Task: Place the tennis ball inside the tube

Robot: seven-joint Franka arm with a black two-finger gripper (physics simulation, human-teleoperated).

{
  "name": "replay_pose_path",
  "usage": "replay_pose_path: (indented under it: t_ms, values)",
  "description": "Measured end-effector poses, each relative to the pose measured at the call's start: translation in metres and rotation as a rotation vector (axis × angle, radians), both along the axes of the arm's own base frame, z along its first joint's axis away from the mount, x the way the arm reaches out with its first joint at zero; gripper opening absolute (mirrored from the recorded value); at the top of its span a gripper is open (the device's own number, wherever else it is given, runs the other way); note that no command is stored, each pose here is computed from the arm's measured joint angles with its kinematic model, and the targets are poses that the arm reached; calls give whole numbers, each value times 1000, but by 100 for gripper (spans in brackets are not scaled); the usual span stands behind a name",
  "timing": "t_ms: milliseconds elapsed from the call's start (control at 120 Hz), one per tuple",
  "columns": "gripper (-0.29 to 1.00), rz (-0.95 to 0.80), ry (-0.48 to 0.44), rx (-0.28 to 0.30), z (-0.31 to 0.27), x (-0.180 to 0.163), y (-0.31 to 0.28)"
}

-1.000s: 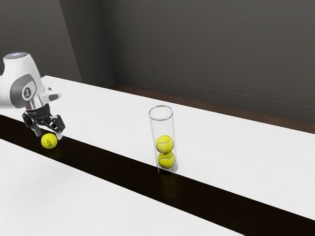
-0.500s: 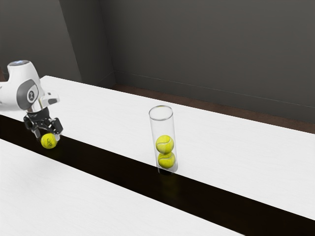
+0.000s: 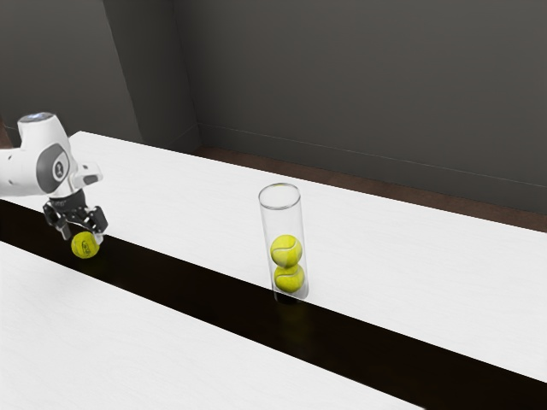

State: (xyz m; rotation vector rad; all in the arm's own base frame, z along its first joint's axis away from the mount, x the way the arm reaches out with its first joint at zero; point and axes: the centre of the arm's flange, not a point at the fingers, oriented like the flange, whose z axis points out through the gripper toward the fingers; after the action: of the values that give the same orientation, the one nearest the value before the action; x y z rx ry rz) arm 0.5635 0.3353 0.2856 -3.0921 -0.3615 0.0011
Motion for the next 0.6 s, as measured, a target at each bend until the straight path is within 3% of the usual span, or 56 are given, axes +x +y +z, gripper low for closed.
replay_pose_path:
  t_ms: [458,600]
  values:
    - [70,-12,19,-12,-31,12,13]
    - [58,-10,18,-13,-31,11,16]
